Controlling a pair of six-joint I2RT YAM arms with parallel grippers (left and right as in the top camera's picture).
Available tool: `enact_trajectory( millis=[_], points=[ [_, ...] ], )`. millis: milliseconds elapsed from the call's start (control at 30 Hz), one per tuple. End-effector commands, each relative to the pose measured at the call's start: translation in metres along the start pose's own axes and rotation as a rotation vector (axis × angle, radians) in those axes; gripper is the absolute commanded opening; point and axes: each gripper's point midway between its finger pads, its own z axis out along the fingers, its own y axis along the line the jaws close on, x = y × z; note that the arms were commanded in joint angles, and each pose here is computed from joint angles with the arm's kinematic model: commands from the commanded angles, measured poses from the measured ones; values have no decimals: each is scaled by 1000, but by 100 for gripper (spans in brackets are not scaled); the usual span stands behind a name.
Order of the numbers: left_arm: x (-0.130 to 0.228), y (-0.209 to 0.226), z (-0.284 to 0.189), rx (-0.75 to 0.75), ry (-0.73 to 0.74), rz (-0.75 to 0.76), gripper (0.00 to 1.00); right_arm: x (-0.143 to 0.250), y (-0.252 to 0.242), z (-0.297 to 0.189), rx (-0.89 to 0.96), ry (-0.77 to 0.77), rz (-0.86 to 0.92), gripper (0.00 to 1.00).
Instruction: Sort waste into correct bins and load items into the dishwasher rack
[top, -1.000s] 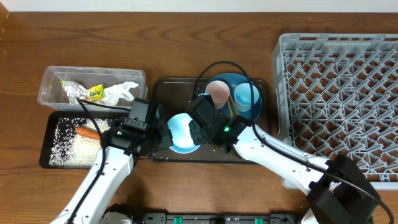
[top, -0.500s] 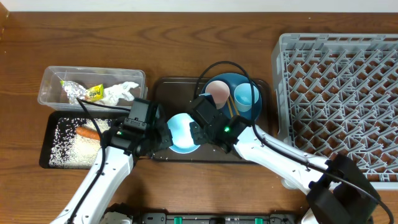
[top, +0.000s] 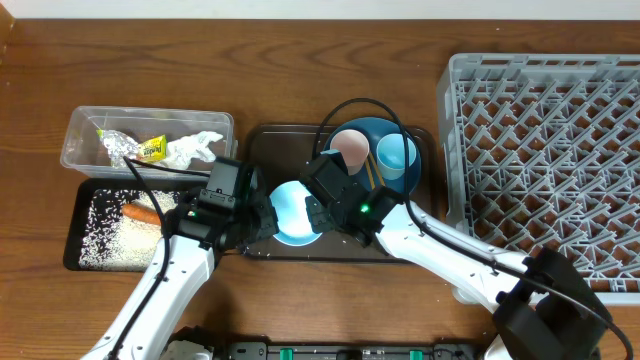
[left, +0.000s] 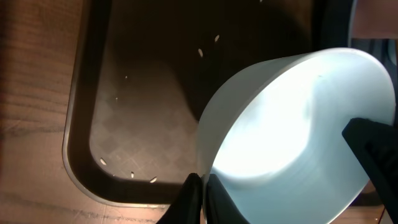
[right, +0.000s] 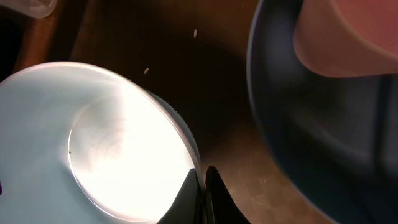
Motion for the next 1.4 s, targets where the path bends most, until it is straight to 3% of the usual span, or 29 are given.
enact_trajectory(
  millis=[0,167,233,333,667,833,1033,1167,1367],
  points=[
    [2,-4,-1,22,3,39,10,-6,-13,-1,60,-34,7,1],
    [1,-4,-1,25,0,45,17,-8,-17,-1,68,-38,14,1],
    [1,-4,-1,25,-1,49,31,-8,-18,-1,70,-39,16,1],
    [1,-4,-1,25,-2,58,40,-10,-19,-1,70,-43,19,1],
    [-6,-3,-21,17,-90,114,34,-53,-50,-34,158,-144,12,1],
    [-11,7,-25,-37,-126,110,39,-104,-93,-100,311,-277,-5,1],
    [-11,7,-24,-37,-126,110,39,-139,-145,-179,470,-417,-49,1],
    [-11,7,-24,-37,-126,110,49,-144,-186,-229,642,-491,-39,1],
    [-11,7,-24,-37,-126,110,50,-130,-263,-300,1059,-448,-41,1]
  ],
)
